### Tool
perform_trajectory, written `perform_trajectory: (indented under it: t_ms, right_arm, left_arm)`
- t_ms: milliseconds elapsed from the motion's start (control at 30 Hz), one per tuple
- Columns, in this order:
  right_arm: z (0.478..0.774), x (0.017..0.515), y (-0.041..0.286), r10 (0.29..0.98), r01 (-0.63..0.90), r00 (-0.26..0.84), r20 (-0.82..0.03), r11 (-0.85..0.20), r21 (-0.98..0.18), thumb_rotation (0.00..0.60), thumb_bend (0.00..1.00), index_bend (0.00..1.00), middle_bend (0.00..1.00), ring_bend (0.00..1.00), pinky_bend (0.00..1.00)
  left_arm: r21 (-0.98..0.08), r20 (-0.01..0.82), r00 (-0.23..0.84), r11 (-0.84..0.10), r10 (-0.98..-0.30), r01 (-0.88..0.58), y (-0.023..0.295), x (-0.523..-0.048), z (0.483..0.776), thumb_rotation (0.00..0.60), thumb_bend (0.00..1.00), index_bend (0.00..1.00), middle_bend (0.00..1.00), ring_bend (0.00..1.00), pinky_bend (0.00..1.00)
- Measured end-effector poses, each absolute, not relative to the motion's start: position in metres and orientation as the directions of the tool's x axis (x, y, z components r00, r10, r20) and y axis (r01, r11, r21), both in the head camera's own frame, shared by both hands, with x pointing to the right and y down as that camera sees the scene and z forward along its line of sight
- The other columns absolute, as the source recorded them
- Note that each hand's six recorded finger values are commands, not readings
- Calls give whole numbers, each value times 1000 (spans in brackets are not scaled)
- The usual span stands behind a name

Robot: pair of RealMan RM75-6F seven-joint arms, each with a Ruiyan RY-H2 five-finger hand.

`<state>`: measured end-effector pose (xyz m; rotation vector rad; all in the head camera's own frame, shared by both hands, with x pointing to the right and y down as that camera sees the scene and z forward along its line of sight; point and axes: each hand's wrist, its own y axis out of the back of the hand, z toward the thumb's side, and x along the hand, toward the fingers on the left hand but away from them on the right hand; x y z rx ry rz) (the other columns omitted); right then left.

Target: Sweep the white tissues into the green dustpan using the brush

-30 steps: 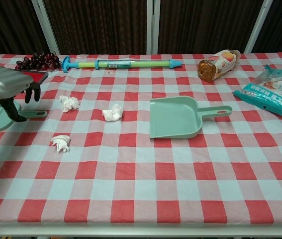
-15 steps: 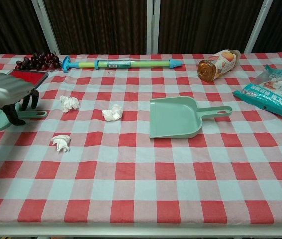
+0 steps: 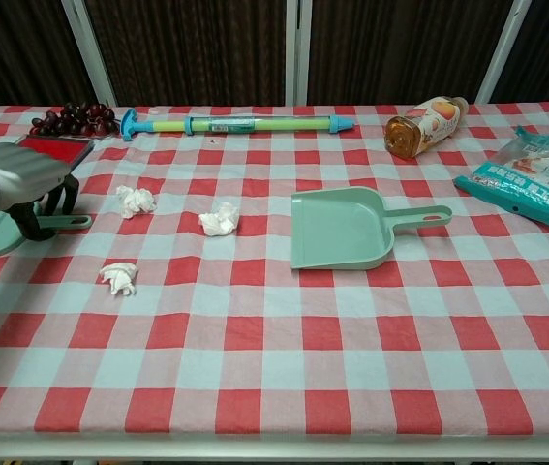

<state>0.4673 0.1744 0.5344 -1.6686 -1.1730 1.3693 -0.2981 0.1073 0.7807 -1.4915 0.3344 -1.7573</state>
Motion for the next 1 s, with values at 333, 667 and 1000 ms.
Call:
perform_trajectory:
  t_ms: [333, 667, 1000]
  right_arm:
    - [534, 468, 176, 928, 220, 38, -370, -369, -903, 600, 164, 99, 77, 0, 0]
    - [535, 463, 176, 921, 191, 50, -386, -388, -902, 600, 164, 101, 95, 0, 0]
    - [560, 429, 159, 886, 51, 88, -455, -460, -886, 600, 168, 231, 210, 0, 0]
  left_arm:
    - [-663, 704, 40, -635, -709, 398, 107, -302, 782, 600, 363, 485, 516, 396, 280]
    - [-712, 674, 103, -607, -731, 352, 99, -308, 767, 600, 400, 495, 530, 396, 346]
    - [-805, 592, 227, -581, -773, 122, 95, -321, 728, 600, 407, 500, 535, 397, 353]
